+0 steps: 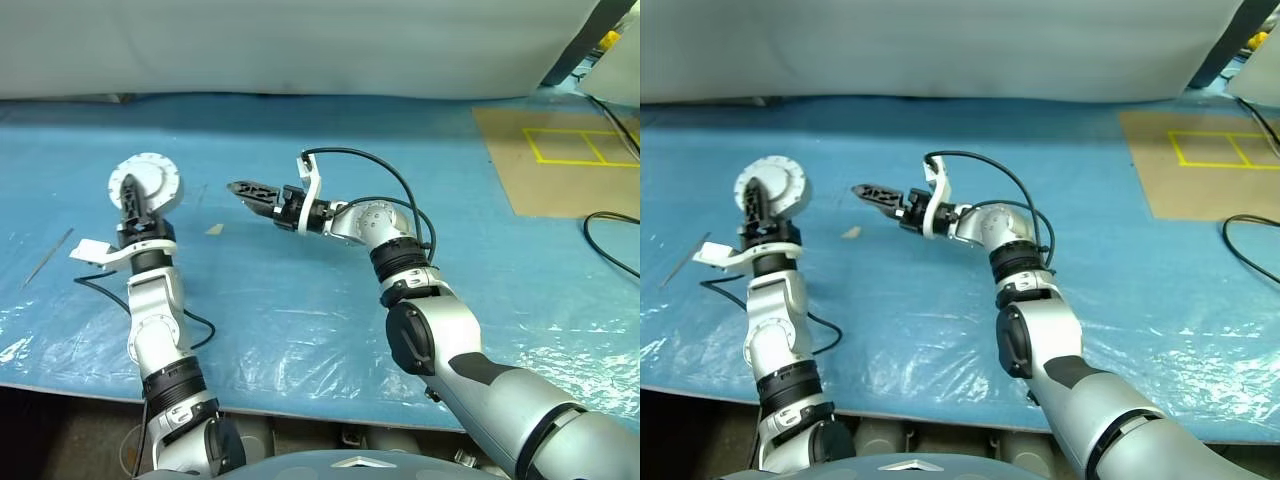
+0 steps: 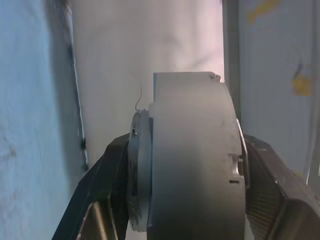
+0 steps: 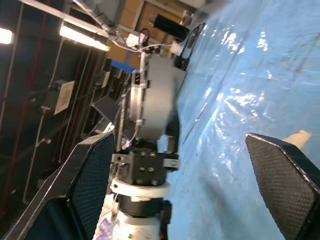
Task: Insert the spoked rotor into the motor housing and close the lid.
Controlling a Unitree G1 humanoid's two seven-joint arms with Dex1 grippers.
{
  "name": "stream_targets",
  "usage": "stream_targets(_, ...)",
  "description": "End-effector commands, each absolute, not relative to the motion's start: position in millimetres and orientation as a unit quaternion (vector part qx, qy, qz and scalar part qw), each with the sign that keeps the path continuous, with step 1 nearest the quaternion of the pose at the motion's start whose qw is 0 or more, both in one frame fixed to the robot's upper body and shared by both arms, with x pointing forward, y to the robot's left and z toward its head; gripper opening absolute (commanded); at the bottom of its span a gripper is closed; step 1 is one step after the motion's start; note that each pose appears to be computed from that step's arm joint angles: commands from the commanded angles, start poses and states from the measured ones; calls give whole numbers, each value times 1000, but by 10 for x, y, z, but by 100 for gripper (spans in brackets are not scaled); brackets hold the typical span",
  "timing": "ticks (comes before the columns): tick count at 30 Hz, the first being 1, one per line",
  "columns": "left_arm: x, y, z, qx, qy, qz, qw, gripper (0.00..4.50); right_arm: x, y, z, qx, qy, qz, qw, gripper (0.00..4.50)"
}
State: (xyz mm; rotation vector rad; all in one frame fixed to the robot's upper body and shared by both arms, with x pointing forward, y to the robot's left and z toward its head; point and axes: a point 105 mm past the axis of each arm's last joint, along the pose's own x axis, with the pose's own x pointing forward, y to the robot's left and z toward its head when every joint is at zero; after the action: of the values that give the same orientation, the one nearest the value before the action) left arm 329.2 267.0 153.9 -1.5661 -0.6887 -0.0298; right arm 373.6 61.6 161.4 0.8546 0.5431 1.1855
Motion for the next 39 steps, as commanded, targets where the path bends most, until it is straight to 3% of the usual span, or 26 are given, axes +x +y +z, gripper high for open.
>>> stream_targets(1, 3196, 3016, 1666, -666, -378, 23, 642, 249, 3803, 650, 1774, 375, 214, 536, 725, 440)
stream_targets(11, 3383, 3428, 1205, -575, -314, 159, 739, 249, 3772, 686, 1811, 364, 204, 549, 724, 440)
stream_targets(23, 3386, 3511, 922, -562, -281, 214, 748, 249, 3776, 681, 1820, 354, 198, 552, 729, 440)
stream_targets(29, 3197, 3667, 869, -555, -309, 260, 727, 446, 3777, 689, 1808, 344, 195, 553, 733, 440)
stream_targets(34, 2920, 3881, 903, -522, -360, 320, 704, 446, 3769, 699, 1673, 251, 174, 560, 770, 440)
stream_targets(36, 2881, 3884, 989, -492, -371, 318, 720, 446, 3743, 710, 1635, 231, 165, 566, 774, 440)
stream_targets(39, 2973, 3699, 1293, -379, -361, 253, 814, 446, 3724, 686, 1643, 187, 121, 574, 788, 440)
